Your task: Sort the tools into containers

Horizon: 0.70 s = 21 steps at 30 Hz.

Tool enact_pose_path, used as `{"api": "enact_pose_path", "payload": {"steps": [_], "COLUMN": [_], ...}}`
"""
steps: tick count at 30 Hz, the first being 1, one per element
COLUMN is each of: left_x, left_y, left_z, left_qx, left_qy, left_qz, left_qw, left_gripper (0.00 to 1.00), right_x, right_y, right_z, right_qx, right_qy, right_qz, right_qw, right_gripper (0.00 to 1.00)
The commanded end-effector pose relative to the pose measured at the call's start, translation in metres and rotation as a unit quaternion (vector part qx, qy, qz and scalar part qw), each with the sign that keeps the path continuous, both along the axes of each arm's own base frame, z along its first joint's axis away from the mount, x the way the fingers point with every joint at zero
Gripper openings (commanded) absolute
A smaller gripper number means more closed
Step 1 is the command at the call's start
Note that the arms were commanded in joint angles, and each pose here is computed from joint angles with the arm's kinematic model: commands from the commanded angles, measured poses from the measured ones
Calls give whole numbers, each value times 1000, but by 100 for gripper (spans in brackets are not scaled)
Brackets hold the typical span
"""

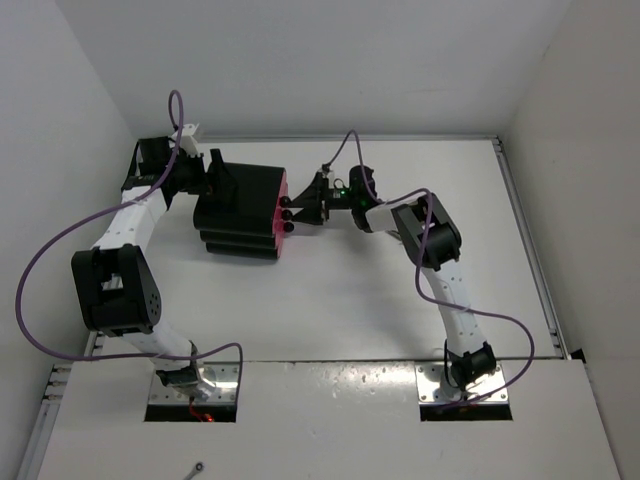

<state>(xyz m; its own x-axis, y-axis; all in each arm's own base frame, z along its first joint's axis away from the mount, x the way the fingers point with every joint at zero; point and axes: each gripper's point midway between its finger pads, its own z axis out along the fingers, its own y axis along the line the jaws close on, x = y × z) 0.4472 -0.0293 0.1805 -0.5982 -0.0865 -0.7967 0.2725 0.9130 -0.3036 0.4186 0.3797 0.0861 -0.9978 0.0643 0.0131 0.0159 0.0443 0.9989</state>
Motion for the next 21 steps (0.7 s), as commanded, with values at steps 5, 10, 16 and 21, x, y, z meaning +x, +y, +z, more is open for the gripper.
{"api": "enact_pose_path", "payload": {"steps": [5,10,16,21], "left_x": [-38,-38,-38,-38], "left_y": [-5,-5,-5,-3], "left_z": [-74,-78,-78,-78], "left_qx": [35,34,34,38], "left_qy": [125,129,129,130], "left_qz": [-12,-13,-13,-9], "left_qw": [992,991,991,991], "left_gripper": [100,100,100,100], "right_x": [2,2,3,2], "right_y": [15,20,21,7], "right_z": [18,14,11,8], "right_qx": [16,14,12,8], "right_qy": [-35,-35,-37,-35], "right_qz": [5,5,5,-2], "right_qw": [999,999,999,999], "right_gripper": [53,45,32,22]}}
